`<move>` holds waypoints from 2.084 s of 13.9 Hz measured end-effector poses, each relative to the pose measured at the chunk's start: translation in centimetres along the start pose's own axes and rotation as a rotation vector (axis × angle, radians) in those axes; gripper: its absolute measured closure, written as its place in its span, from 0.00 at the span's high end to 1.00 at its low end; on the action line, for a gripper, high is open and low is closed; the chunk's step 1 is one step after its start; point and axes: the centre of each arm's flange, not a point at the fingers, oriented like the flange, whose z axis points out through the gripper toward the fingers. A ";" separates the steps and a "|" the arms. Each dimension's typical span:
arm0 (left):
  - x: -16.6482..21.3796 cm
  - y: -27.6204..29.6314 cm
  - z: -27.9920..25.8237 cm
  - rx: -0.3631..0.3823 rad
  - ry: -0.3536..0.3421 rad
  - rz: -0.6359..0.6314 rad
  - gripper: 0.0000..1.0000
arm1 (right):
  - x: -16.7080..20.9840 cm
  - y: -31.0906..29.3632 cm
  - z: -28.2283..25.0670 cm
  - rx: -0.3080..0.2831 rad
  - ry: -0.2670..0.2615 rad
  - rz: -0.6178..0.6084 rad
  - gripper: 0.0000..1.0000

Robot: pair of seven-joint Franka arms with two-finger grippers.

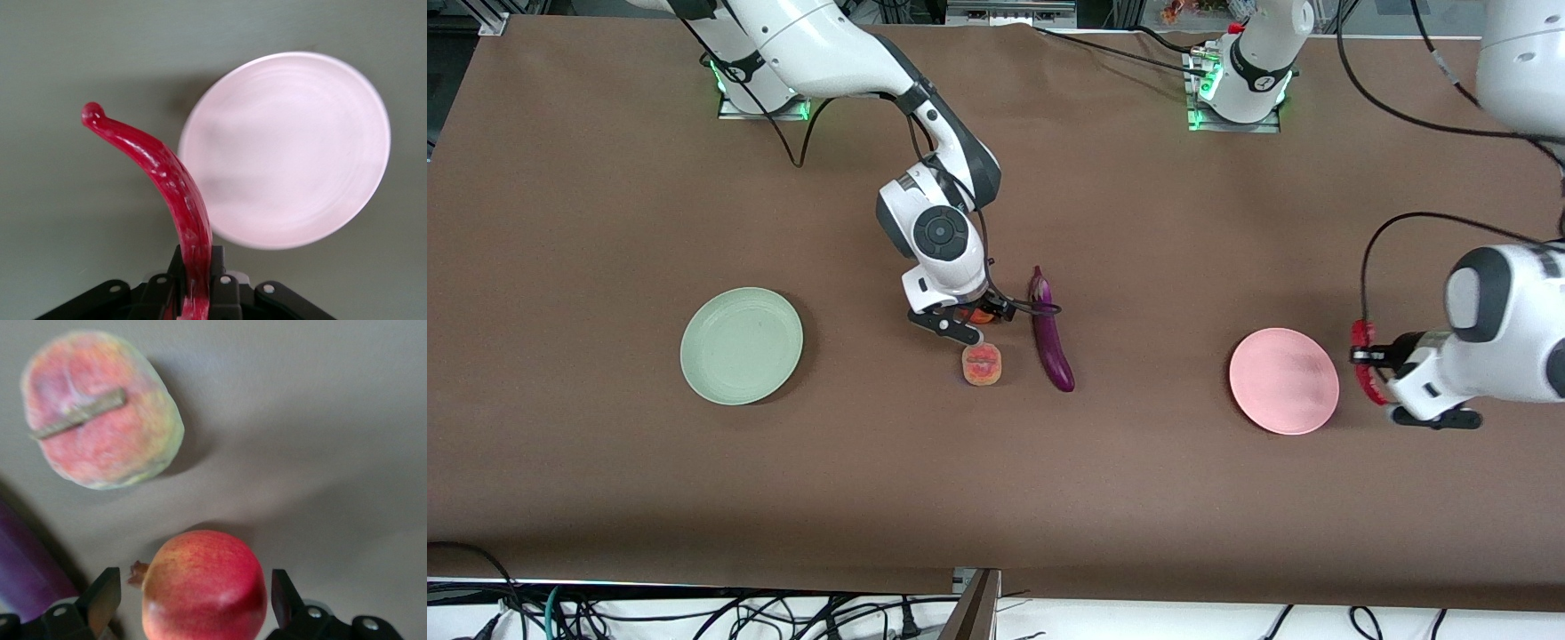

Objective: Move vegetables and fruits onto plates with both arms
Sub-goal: 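Place the chili on the pink plate while the right gripper carries the pomegranate, then grasp the eggplant with the left gripper while the right gripper releases the pomegranate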

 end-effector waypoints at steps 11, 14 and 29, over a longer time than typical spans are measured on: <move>1.2 3.3 1.1 0.002 0.030 0.012 0.82 | 9.2 8.1 -9.2 -0.117 -0.101 -0.105 0.85; 0.6 10.7 -1.9 -0.052 0.060 -0.021 1.00 | 17.6 18.1 -14.3 -0.140 -0.147 -0.174 0.85; -3.0 44.4 12.9 -0.229 0.132 -0.274 0.95 | 25.6 32.0 -13.7 -0.120 -0.095 -0.289 0.99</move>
